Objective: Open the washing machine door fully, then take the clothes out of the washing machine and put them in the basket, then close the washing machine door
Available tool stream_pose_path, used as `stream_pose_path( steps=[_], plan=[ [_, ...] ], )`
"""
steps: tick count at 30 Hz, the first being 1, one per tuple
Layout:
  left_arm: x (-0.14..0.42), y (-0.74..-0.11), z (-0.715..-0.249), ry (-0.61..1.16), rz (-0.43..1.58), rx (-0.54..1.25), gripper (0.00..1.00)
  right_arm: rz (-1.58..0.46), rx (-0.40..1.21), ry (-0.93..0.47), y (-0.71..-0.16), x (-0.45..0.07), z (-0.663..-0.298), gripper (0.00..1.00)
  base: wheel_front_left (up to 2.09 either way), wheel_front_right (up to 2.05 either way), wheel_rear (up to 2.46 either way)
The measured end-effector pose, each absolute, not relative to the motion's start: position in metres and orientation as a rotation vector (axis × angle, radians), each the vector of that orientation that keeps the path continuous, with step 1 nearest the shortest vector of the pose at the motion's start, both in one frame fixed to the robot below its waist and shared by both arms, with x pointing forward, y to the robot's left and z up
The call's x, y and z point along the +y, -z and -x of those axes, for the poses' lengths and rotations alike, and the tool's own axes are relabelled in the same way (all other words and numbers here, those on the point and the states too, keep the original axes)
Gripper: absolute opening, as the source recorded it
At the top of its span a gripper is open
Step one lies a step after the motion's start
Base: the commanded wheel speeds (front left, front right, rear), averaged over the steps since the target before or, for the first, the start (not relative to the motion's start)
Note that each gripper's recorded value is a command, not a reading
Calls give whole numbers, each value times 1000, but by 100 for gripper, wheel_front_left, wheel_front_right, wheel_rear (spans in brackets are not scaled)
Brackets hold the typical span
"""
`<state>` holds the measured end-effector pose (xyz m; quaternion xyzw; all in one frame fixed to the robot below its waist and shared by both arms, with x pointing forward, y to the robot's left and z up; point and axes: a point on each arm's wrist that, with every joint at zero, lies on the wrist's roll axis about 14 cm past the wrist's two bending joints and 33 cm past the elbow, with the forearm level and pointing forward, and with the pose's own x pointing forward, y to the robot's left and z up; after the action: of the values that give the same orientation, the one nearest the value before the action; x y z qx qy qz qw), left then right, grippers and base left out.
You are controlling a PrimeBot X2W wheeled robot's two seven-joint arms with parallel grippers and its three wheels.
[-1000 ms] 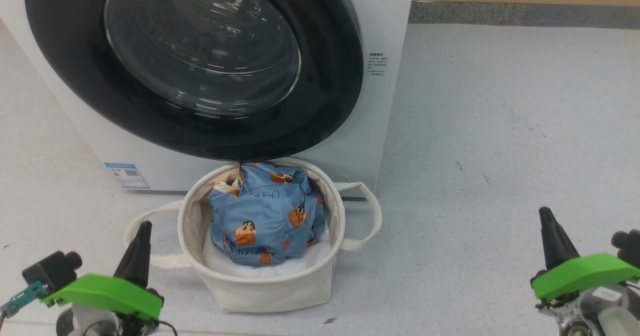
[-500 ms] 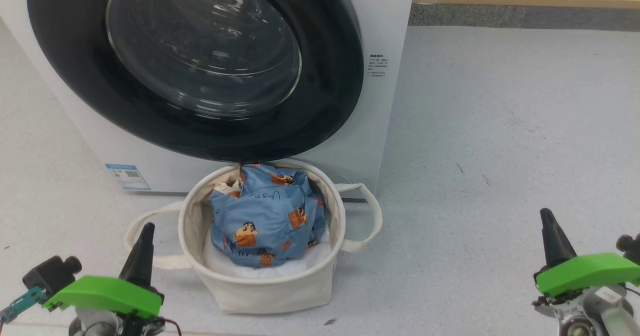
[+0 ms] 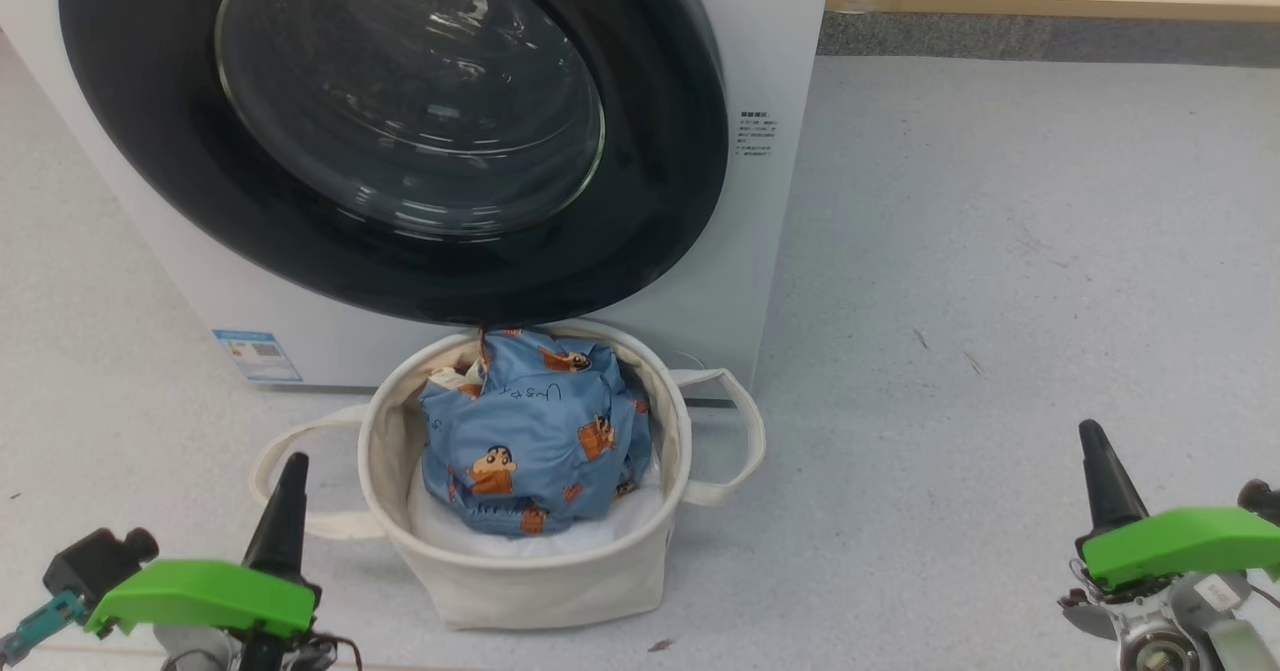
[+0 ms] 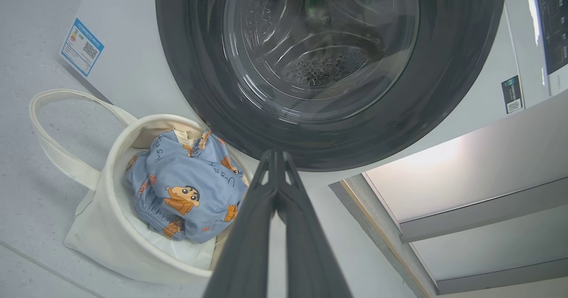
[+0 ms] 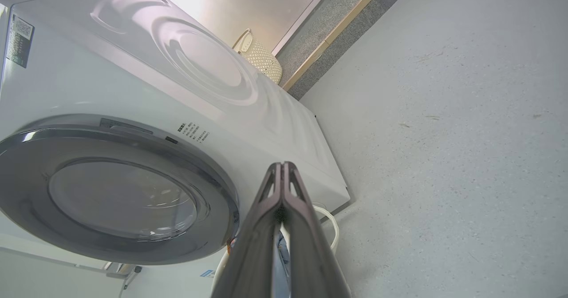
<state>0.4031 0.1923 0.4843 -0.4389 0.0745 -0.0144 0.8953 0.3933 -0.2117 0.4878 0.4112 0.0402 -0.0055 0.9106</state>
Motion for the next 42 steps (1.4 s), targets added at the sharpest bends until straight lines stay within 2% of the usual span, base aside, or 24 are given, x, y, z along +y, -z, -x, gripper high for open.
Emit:
stream_pose_path(
  steps=[42],
  plan=[
    [188, -483, -390, -17, 1325, 130, 0, -1299, 59, 56, -488, -209, -388, 0, 0, 0, 0]
  ],
)
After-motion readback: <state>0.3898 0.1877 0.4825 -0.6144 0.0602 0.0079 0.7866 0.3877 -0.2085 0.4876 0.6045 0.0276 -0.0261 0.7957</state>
